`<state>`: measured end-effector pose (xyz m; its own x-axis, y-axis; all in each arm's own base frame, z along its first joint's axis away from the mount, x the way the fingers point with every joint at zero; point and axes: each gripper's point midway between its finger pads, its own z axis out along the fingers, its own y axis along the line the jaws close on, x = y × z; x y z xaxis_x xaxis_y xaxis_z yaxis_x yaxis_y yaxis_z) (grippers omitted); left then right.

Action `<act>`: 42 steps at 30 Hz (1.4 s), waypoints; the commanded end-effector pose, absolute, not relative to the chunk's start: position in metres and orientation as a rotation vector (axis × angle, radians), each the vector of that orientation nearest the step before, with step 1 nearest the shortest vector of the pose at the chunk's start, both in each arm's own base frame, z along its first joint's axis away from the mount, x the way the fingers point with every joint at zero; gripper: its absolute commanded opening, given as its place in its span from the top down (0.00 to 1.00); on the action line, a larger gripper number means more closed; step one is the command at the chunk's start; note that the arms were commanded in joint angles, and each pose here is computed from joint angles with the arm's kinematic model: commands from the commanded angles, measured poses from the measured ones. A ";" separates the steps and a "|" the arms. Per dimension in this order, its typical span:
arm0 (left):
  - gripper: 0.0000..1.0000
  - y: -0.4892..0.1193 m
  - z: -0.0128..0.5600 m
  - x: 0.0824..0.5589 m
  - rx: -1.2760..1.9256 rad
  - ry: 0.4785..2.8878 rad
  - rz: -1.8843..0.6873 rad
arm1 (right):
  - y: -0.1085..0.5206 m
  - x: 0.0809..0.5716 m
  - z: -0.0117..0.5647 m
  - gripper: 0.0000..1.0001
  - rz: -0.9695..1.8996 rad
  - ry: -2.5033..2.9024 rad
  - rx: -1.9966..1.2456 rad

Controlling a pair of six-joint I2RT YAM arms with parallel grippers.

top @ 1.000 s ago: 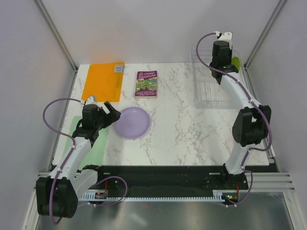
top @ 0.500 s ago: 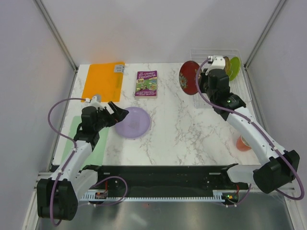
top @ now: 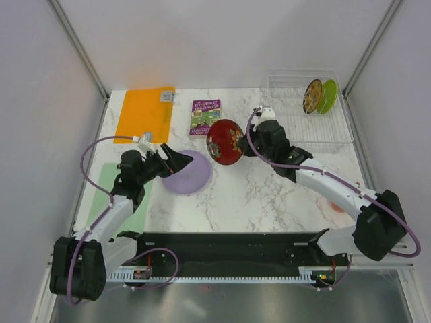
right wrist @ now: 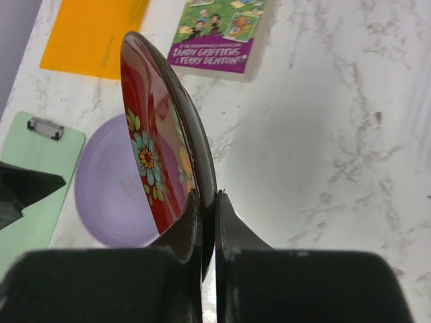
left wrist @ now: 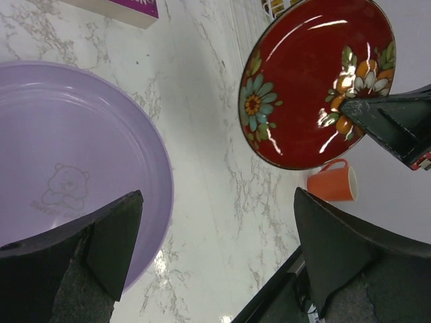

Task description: Unload the plates from the dish rack

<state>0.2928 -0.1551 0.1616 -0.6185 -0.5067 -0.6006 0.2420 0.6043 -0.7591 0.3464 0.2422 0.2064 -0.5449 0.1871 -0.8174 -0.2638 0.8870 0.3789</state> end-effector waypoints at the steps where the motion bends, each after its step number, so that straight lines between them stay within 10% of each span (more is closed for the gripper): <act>1: 0.00 -0.168 0.167 0.293 -0.192 1.935 -1.148 | 0.301 0.347 0.257 1.00 0.797 1.904 -0.073; 15: 0.09 -0.177 0.148 0.299 -0.194 1.960 -1.129 | 0.358 0.306 0.273 1.00 1.061 1.879 -0.121; 27: 0.96 -0.171 0.159 0.296 -0.182 1.888 -1.095 | 0.354 0.291 0.271 1.00 1.119 1.909 -0.096; 36: 0.98 -0.162 0.164 0.293 -0.181 1.857 -1.033 | 0.370 0.276 0.237 0.97 1.211 2.041 -0.121; 42: 0.98 -0.150 0.164 0.294 -0.222 1.862 -0.950 | 0.367 0.280 0.218 0.61 1.148 2.096 -0.123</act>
